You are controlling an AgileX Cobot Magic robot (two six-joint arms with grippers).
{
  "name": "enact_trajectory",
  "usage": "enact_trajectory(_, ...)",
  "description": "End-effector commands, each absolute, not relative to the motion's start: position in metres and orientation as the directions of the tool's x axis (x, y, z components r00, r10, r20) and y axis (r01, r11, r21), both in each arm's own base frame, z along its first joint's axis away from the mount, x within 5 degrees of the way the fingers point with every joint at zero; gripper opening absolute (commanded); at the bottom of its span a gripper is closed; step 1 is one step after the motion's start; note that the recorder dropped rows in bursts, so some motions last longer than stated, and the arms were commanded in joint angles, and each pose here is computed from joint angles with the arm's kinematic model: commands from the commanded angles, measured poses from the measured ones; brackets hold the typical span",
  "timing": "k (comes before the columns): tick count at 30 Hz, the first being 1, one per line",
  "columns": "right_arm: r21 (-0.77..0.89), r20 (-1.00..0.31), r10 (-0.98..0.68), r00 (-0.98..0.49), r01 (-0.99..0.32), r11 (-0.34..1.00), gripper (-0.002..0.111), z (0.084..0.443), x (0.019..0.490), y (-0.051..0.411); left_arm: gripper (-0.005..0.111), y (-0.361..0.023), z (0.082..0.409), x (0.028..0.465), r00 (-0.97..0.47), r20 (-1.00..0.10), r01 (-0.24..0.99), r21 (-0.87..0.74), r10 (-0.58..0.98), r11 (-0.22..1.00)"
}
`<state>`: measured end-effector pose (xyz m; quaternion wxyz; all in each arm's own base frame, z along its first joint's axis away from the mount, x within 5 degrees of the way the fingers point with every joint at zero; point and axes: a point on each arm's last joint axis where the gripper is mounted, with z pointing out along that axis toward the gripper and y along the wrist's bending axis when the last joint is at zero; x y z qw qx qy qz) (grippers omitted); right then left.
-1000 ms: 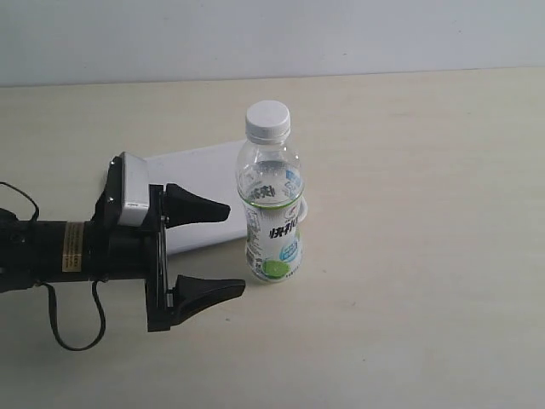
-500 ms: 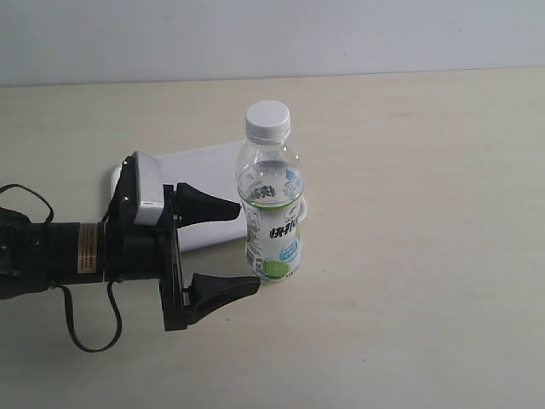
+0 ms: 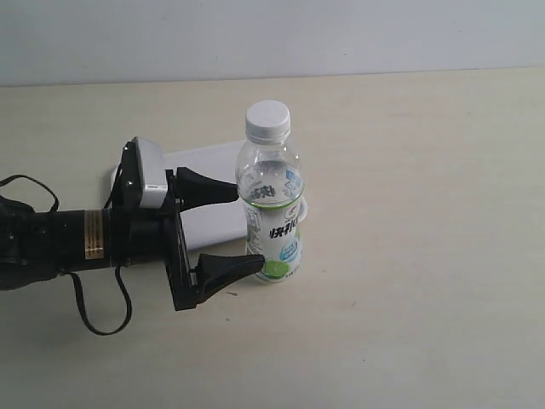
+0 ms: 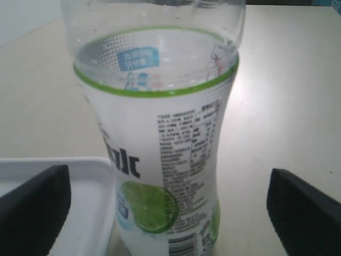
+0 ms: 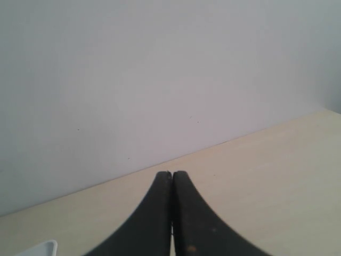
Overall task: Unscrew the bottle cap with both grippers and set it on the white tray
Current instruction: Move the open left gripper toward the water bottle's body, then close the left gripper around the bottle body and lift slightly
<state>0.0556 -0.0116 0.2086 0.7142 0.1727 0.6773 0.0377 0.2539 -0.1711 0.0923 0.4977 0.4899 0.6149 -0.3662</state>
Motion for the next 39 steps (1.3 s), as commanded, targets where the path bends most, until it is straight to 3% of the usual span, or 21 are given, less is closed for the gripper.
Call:
enact_trajectory(1, 0.292, -0.956, 0.282, 0.083, 0.175, 0.940, 0.000, 0.208, 0.055, -0.011, 0.095, -0.178, 0.095, 0.254, -0.006, -0.976, 0.971, 0.046, 0.218, 0.235)
enact_trajectory(10, 0.288, -0.957, 0.278, 0.082, 0.175, 0.941, 0.000, 0.208, 0.055, -0.011, 0.095, -0.201, 0.097, 0.256, 0.049, -0.965, 0.979, 0.097, 0.257, 0.177)
enact_trajectory(20, 0.286, -0.958, 0.276, 0.081, 0.175, 0.942, 0.000, 0.208, 0.055, -0.011, 0.095, -0.202, 0.100, 0.266, 0.022, -0.970, 0.957, 0.090, 0.241, 0.275)
enact_trajectory(39, 0.286, -0.958, 0.276, 0.082, 0.175, 0.942, 0.000, 0.208, 0.055, -0.011, 0.095, -0.205, 0.093, 0.268, 0.028, -0.941, 0.949, 0.130, 0.337, 0.286)
